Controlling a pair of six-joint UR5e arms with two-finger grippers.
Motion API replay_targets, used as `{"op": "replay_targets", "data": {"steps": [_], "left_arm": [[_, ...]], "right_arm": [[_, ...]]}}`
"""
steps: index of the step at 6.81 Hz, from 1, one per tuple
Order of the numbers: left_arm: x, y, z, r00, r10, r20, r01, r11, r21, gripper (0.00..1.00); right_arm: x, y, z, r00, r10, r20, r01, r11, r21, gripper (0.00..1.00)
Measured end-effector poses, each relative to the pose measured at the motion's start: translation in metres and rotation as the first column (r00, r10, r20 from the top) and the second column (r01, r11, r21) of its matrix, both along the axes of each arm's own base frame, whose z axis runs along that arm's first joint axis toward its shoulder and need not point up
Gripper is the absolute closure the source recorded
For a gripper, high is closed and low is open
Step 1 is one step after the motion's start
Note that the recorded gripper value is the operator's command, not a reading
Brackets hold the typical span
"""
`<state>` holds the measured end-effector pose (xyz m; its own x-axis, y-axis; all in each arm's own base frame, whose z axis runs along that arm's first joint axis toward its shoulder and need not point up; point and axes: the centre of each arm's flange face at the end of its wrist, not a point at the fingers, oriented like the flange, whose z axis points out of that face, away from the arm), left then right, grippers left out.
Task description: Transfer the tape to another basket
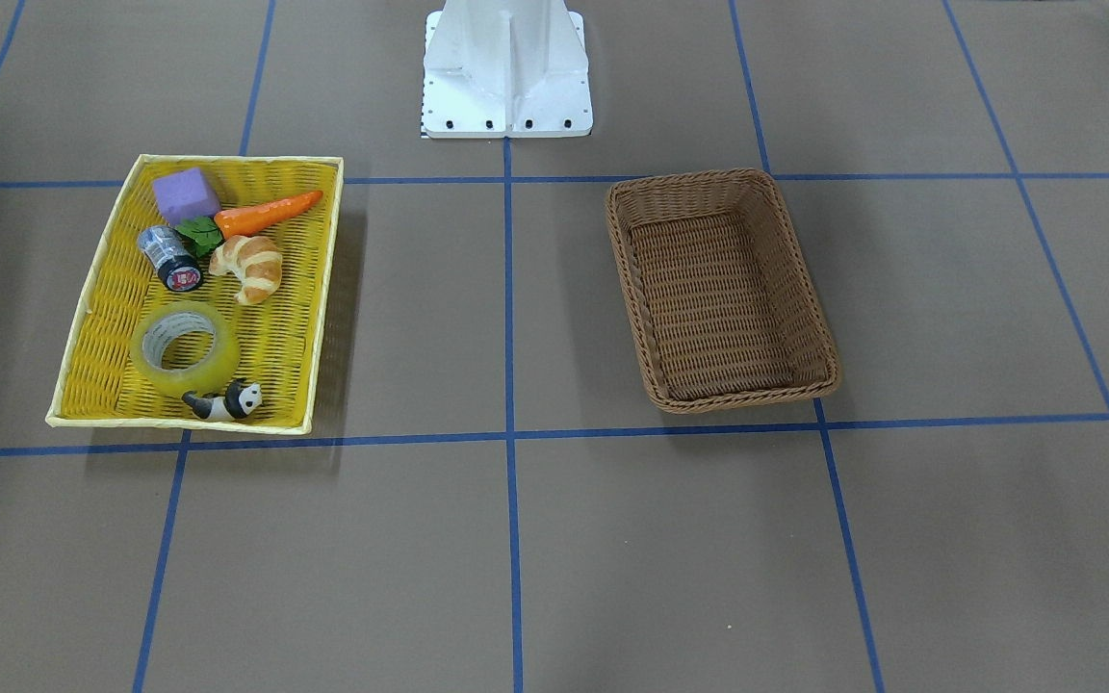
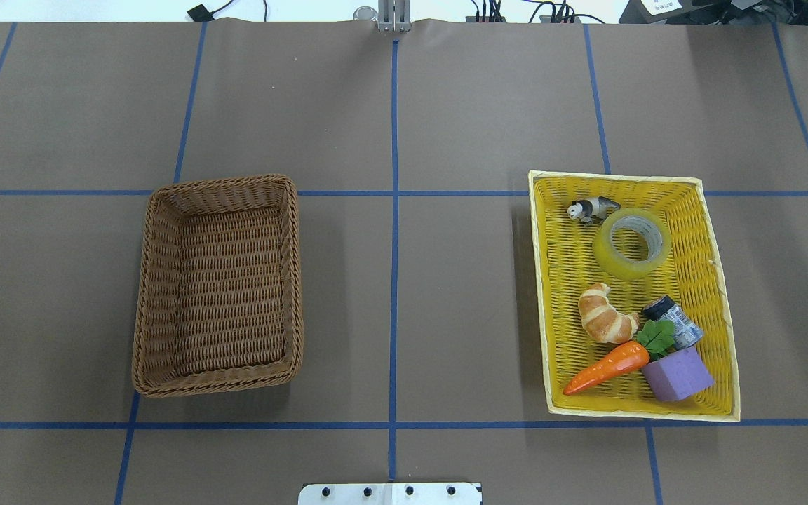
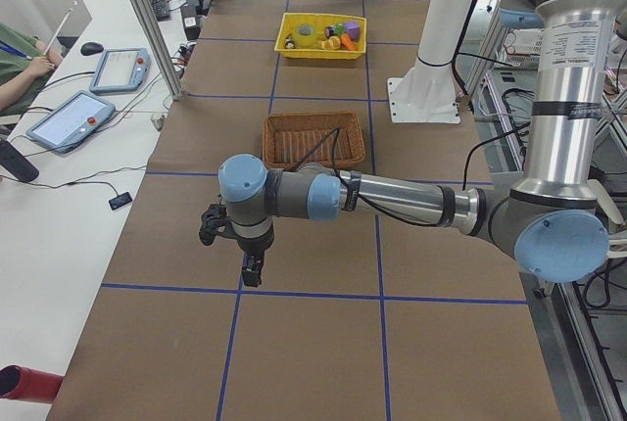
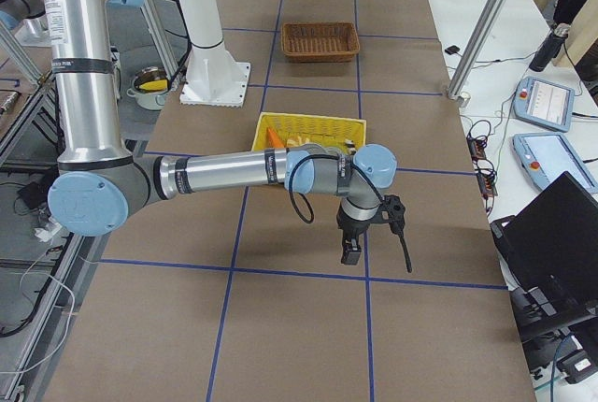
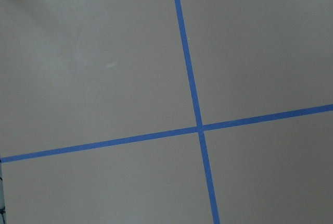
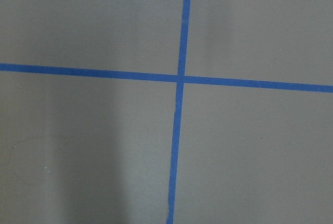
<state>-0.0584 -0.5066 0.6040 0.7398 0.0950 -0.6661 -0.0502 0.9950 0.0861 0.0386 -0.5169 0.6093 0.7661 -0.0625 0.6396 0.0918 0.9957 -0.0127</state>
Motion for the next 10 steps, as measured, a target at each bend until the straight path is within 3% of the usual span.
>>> {"op": "replay_targets", "data": {"steps": [10], "left_arm": [[-0.0010, -0.0004, 0.0000, 1.000, 0.000, 0.014, 0.000, 1.000, 0.006, 0.01]], "right_arm": [[0.0005, 0.0015, 0.0072, 1.000, 0.001, -0.003, -0.001, 1.000, -0.014, 0.00]]}}
